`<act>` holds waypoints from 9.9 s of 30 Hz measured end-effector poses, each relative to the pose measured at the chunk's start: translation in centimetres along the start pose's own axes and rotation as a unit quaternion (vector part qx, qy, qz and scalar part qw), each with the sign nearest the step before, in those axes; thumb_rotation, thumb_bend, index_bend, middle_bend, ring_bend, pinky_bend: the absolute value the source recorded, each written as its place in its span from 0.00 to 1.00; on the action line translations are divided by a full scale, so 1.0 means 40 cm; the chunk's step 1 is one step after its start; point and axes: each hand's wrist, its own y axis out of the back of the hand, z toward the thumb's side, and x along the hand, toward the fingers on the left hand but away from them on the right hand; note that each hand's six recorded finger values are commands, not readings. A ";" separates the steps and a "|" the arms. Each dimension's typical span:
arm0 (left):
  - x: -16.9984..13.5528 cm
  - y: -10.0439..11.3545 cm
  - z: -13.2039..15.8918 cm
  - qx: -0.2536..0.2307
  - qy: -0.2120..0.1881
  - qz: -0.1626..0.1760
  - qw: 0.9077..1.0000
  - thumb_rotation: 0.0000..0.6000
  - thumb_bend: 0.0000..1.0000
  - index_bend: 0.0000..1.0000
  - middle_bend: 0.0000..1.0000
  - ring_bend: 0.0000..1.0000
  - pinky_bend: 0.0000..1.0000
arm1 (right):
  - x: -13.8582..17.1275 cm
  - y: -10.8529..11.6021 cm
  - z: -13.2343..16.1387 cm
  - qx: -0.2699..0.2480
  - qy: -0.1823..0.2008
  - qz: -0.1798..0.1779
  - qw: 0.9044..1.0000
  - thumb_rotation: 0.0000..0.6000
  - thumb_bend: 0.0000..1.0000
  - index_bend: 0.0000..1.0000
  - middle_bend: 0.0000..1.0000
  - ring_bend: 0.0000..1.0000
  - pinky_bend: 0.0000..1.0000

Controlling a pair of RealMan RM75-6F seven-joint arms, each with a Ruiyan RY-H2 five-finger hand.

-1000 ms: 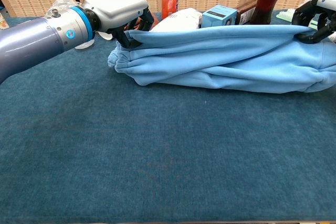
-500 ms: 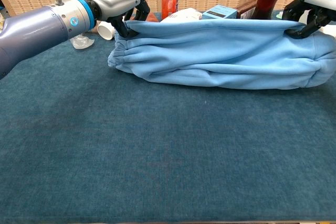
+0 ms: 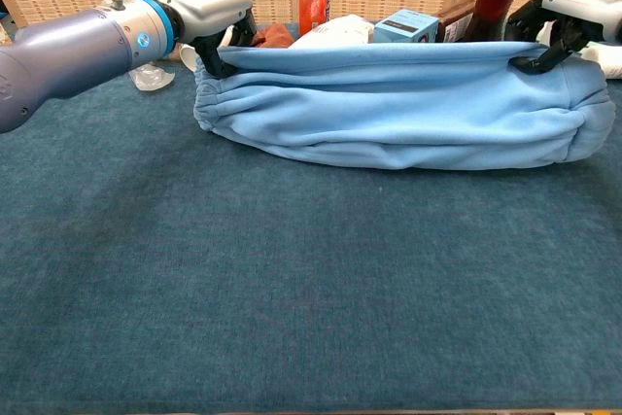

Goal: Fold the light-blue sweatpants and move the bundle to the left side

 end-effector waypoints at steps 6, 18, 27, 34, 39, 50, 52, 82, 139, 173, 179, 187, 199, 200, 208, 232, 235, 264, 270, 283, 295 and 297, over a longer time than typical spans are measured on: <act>0.002 -0.017 0.002 0.009 0.014 -0.024 1.000 1.00 0.36 0.07 0.00 0.00 0.00 | 0.001 0.005 -0.001 0.021 0.009 -0.007 1.000 1.00 0.05 0.16 0.15 0.10 0.23; -0.053 0.015 -0.007 0.032 0.045 -0.060 0.997 1.00 0.26 0.00 0.00 0.00 0.00 | 0.038 0.010 -0.007 0.119 -0.005 0.026 0.993 1.00 0.00 0.00 0.00 0.00 0.00; -0.170 0.110 -0.117 -0.022 0.059 -0.035 0.997 1.00 0.06 0.00 0.00 0.00 0.00 | 0.140 0.084 0.023 0.144 0.018 0.017 0.989 1.00 0.00 0.00 0.00 0.00 0.00; -0.261 0.120 -0.210 -0.064 0.071 -0.027 0.995 1.00 0.06 0.00 0.00 0.00 0.00 | 0.211 0.091 0.005 0.175 0.044 0.015 0.983 1.00 0.00 0.00 0.00 0.00 0.00; -0.356 0.101 -0.283 -0.098 0.088 -0.025 0.991 1.00 0.06 0.00 0.00 0.00 0.00 | 0.251 0.053 0.015 0.200 0.084 0.033 0.976 1.00 0.00 0.00 0.00 0.00 0.00; -0.533 0.046 -0.415 -0.147 0.142 -0.023 0.979 1.00 0.06 0.00 0.00 0.00 0.00 | 0.289 -0.016 0.032 0.253 0.154 0.042 0.954 1.00 0.00 0.00 0.00 0.00 0.00; -0.552 0.036 -0.432 -0.157 0.152 -0.022 0.976 1.00 0.06 0.00 0.00 0.00 0.00 | 0.282 -0.027 0.031 0.267 0.159 0.039 0.950 1.00 0.00 0.00 0.00 0.00 0.01; -0.734 -0.069 -0.547 -0.287 0.216 0.005 0.933 1.00 0.06 0.00 0.00 0.00 0.00 | 0.227 -0.135 0.055 0.301 0.248 -0.014 0.921 1.00 0.79 0.60 0.44 0.35 0.54; -0.717 -0.116 -0.567 -0.286 0.233 -0.028 0.929 1.00 0.06 0.00 0.00 0.00 0.00 | -0.071 -0.120 0.645 0.240 0.364 -0.098 0.894 1.00 0.80 0.61 0.44 0.35 0.54; -0.626 -0.062 -0.462 -0.238 0.099 0.001 0.966 1.00 0.05 0.00 0.00 0.00 0.00 | -0.037 0.072 0.477 0.153 0.276 -0.163 0.935 1.00 0.00 0.00 0.00 0.00 0.03; -0.508 0.029 -0.350 -0.163 -0.038 0.066 0.984 1.00 0.03 0.00 0.00 0.00 0.00 | 0.082 0.129 0.292 0.153 0.218 -0.131 0.955 1.00 0.00 0.00 0.00 0.00 0.03; -0.365 0.105 -0.198 -0.089 -0.149 0.085 0.981 1.00 0.00 0.00 0.00 0.00 0.00 | 0.268 0.162 0.029 0.162 0.096 -0.105 0.977 1.00 0.00 0.00 0.00 0.00 0.00; -0.235 0.125 0.003 -0.041 -0.207 0.062 0.975 1.00 0.00 0.00 0.00 0.00 0.00 | 0.428 0.137 -0.164 0.152 0.001 -0.114 0.982 1.00 0.00 0.00 0.00 0.00 0.00; -0.222 0.121 0.017 -0.039 -0.210 0.060 0.975 1.00 0.00 0.00 0.00 0.00 0.00 | 0.440 0.134 -0.179 0.151 -0.010 -0.117 0.982 1.00 0.00 0.00 0.00 0.00 0.00; -0.138 0.099 0.088 -0.012 -0.216 0.052 0.975 1.00 0.00 0.00 0.00 0.00 0.00 | 0.509 0.115 -0.227 0.067 -0.065 -0.124 0.988 1.00 0.00 0.00 0.00 0.00 0.00; -0.129 -0.072 -0.040 -0.013 -0.150 0.000 0.989 1.00 0.00 0.00 0.00 0.00 0.00 | 0.512 0.117 -0.206 0.046 -0.059 -0.118 0.990 1.00 0.00 0.00 0.00 0.00 0.00; -0.123 -0.087 -0.048 -0.016 -0.142 0.009 0.990 1.00 0.00 0.00 0.00 0.00 0.00 | 0.511 0.117 -0.201 0.049 -0.056 -0.120 0.990 1.00 0.00 0.00 0.00 0.00 0.00; -0.067 -0.139 0.043 -0.020 -0.144 0.021 0.989 1.00 0.00 0.00 0.00 0.00 0.00 | 0.523 0.130 -0.193 0.037 -0.048 -0.126 0.990 1.00 0.00 0.00 0.00 0.00 0.00; -0.056 -0.144 0.054 -0.015 -0.142 0.018 0.990 1.00 0.05 0.00 0.00 0.00 0.10 | 0.525 0.135 -0.189 0.035 -0.044 -0.129 0.990 1.00 0.00 0.00 0.00 0.00 0.00; -0.040 -0.150 0.074 0.016 -0.128 0.024 0.991 1.00 0.79 0.33 0.28 0.39 0.46 | 0.531 0.143 -0.183 0.033 -0.038 -0.134 0.990 1.00 0.00 0.00 0.00 0.00 0.00; -0.066 -0.108 0.048 0.023 -0.138 0.092 0.986 1.00 0.74 0.79 0.70 0.69 0.63 | 0.531 0.141 -0.176 0.029 -0.034 -0.132 0.990 1.00 0.00 0.00 0.00 0.00 0.00; -0.074 -0.101 0.040 0.021 -0.141 0.101 0.985 1.00 0.74 0.80 0.70 0.70 0.63 | 0.532 0.141 -0.174 0.028 -0.033 -0.133 0.990 1.00 0.00 0.00 0.00 0.00 0.00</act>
